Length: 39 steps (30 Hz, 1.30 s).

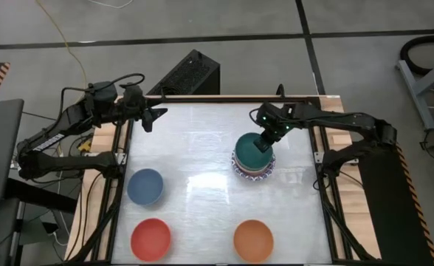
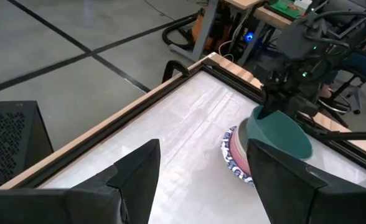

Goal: Nest bowls inside each other
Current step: Stack the green bowl on top of the gray bowl

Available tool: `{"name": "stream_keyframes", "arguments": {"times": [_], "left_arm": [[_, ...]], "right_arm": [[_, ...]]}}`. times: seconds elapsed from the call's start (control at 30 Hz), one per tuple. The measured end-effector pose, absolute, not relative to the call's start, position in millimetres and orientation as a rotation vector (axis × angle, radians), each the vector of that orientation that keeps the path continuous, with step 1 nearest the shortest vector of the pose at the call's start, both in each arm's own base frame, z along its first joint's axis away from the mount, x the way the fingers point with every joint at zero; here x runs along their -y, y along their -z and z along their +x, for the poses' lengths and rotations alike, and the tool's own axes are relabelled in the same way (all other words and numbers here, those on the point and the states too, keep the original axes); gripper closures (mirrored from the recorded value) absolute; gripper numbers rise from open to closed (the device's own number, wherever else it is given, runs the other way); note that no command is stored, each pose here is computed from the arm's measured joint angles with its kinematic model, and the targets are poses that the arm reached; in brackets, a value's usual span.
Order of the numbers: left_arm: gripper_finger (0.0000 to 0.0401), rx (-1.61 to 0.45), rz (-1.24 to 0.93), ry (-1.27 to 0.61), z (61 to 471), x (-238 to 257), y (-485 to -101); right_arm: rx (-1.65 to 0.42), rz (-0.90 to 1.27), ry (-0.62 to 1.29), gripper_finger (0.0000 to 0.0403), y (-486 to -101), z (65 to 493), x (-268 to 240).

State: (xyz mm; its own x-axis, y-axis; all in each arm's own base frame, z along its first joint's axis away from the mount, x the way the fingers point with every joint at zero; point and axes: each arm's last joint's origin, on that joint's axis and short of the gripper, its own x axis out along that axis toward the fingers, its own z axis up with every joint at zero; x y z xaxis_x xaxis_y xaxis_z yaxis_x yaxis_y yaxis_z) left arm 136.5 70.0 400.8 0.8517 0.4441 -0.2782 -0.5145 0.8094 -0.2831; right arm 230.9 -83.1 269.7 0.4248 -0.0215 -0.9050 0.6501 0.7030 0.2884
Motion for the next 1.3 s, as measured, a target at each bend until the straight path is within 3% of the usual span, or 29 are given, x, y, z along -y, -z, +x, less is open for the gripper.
{"name": "stream_keyframes", "arguments": {"times": [0.37, 0.57, 1.3], "left_arm": [[0.0172, -0.217, -0.361, -0.520, 136.1, -69.8, -399.5], [0.0172, -0.216, -0.362, -0.522, 136.1, -69.9, -399.5], [0.0172, -0.222, -0.351, -0.543, 135.7, -70.4, -399.0]], "right_arm": [[-1.166, 0.672, 0.469, 0.0399, -250.4, 243.6, 80.8], [-1.182, 0.661, 0.467, 0.0367, -246.8, 246.8, 78.6], [-1.085, 0.658, 0.404, 0.0334, -271.8, 230.4, 72.7]]}}
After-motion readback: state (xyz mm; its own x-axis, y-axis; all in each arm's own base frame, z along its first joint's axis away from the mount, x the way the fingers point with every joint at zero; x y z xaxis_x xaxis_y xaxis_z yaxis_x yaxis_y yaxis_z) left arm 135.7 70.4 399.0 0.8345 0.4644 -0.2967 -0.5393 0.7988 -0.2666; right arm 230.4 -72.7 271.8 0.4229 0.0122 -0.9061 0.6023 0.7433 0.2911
